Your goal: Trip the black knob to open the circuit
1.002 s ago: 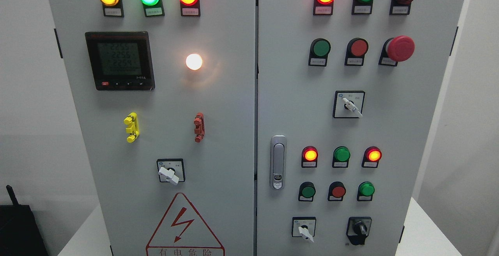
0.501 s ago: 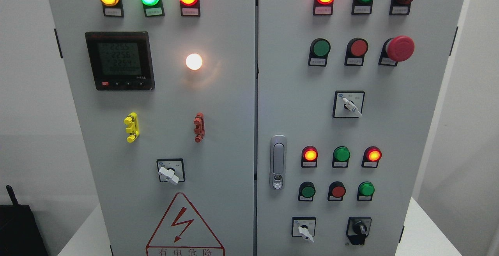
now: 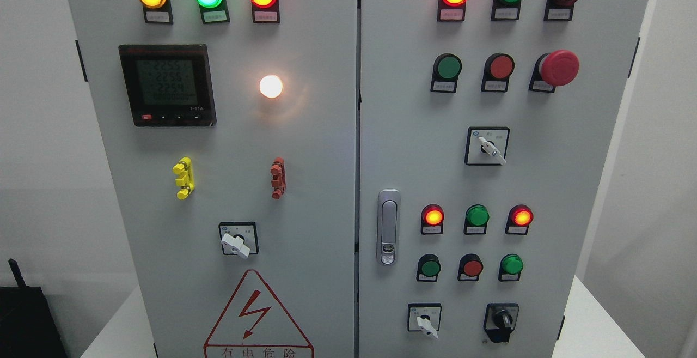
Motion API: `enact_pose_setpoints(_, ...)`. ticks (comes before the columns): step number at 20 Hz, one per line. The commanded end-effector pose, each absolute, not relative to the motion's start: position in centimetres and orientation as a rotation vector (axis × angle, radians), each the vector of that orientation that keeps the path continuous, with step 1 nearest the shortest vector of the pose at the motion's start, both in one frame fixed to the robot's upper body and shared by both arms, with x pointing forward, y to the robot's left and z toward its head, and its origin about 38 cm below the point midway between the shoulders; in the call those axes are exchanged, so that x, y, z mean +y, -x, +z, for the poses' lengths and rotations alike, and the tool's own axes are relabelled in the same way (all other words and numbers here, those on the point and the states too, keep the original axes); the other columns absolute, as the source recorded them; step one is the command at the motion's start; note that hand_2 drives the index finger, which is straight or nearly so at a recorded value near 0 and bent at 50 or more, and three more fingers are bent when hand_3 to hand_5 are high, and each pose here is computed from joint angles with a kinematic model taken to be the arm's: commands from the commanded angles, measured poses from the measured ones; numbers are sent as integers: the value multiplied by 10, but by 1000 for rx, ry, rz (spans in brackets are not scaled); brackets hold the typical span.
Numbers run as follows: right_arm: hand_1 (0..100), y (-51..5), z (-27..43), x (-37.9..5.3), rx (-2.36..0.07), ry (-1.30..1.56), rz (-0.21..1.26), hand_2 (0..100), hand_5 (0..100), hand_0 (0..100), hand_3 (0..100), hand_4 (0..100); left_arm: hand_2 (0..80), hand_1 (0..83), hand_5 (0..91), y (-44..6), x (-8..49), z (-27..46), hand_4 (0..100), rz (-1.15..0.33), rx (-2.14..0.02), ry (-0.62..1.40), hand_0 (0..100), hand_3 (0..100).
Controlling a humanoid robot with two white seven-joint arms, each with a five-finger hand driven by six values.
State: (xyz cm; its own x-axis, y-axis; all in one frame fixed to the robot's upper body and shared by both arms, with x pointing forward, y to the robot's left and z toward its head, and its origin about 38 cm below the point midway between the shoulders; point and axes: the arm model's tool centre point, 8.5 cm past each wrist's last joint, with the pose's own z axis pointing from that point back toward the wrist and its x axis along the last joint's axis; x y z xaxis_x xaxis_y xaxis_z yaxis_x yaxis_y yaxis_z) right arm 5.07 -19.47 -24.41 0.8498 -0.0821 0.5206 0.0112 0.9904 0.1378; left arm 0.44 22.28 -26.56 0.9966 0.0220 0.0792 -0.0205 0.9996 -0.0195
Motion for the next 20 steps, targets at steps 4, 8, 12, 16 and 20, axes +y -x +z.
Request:
enact_pose_setpoints(4, 458, -78, -229, -195, -707, -129, -57, 0, 0, 206, 256, 107, 0, 389, 0, -7, 222, -266, 0, 25, -85, 20, 120, 0)
enact_pose_setpoints(8, 484, -95, -213, -198, -804, -124, -64, 0, 0, 213, 411, 262, 0, 389, 0, -6, 222, -266, 0, 25, -84, 20, 120, 0)
enact_pose_setpoints(12, 508, -110, -201, -200, -886, -101, -69, 0, 13, 251, 518, 350, 0, 389, 0, -7, 222, -266, 0, 25, -85, 20, 120, 0)
enact_pose_setpoints(16, 556, -125, -189, -202, -972, -90, -68, 0, 145, 291, 603, 411, 0, 389, 0, -6, 222, -266, 0, 25, -84, 20, 120, 0)
enact_pose_setpoints(20, 604, -139, -175, -205, -1080, -72, -74, 0, 319, 302, 633, 515, 0, 389, 0, -7, 222, -266, 0, 25, -84, 20, 120, 0)
